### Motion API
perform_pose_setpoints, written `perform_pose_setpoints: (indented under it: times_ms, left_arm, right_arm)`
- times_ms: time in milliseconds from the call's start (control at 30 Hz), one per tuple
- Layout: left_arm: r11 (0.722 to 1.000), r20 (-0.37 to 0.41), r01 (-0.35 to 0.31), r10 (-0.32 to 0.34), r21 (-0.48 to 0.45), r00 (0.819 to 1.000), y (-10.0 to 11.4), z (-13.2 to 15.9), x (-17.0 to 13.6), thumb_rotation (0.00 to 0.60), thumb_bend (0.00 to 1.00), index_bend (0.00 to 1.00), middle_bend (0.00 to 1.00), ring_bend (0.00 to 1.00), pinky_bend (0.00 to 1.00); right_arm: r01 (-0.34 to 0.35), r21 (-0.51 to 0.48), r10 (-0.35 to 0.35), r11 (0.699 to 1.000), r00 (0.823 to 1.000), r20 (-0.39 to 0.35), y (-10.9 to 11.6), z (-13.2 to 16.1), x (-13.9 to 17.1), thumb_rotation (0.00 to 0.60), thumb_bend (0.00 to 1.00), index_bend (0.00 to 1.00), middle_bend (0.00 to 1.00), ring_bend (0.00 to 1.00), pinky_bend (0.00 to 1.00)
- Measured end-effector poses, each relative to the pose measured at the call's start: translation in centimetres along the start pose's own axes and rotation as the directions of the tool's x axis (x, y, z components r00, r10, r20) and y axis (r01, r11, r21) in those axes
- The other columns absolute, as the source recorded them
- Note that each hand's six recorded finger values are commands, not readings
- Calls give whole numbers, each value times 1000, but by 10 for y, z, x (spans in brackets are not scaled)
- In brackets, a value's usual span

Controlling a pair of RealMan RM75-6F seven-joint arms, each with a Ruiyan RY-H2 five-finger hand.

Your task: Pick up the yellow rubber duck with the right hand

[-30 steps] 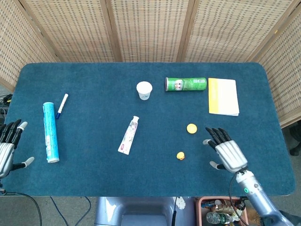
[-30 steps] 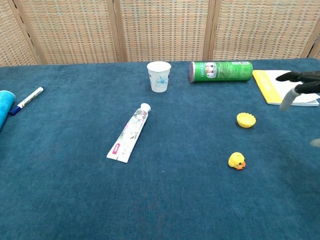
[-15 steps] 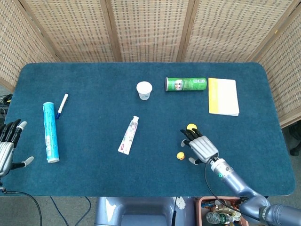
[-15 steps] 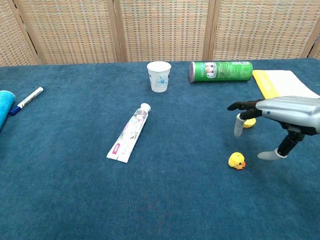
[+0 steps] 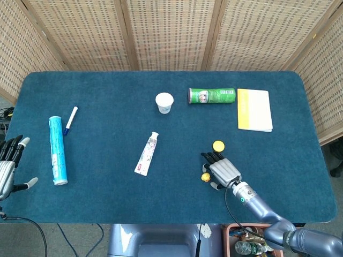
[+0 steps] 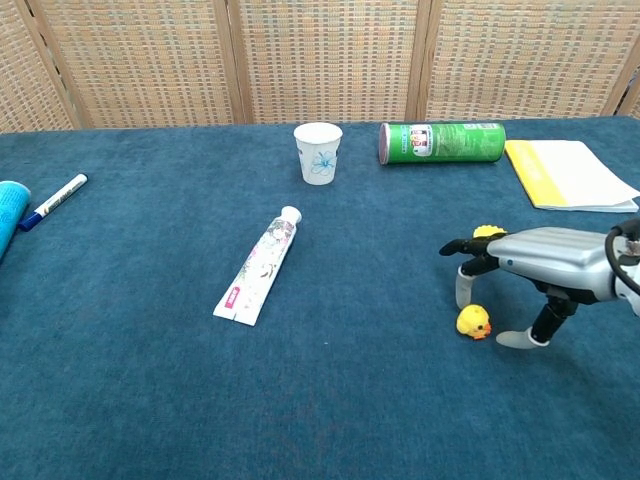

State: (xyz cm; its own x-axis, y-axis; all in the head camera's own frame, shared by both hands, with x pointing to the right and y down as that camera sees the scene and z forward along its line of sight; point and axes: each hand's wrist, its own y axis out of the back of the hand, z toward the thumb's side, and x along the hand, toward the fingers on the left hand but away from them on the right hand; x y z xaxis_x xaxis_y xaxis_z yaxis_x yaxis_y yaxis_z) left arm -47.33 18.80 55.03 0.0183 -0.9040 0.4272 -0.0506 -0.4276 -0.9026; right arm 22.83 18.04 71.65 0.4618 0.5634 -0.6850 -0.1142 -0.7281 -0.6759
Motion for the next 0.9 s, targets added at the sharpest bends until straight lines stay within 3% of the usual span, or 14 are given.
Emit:
perform_pose_setpoints:
  times_ms: [233,500,733,900]
  left_arm:
    - [1000,-4,0,0,0,1000,0,-1,1,600,0,0,0,0,0]
    - [1000,-5,7,-7,2,1000,-1,-1,2,600,0,0,0,0,0]
    - [1000,-8,7,-7,-2,1000,-1,-2,3,600,0,0,0,0,0]
    - [1000,-3,6,-6,-5,1000,0,-1,2,600,0,0,0,0,0]
  right_arm:
    - [2,-9,-2,1000,1000,1,-1,0,-4,600,381,469,0,0,0]
    - [22,-42,-22,999,1000,-9,4,3,-5,600,407,478,0,0,0]
    - [105,-75,-105,992,994,5,41,-4,-8,600,407,478,0,0,0]
    - [176,-63,-172,982,983,61,73,-22,-16,600,407,478,0,0,0]
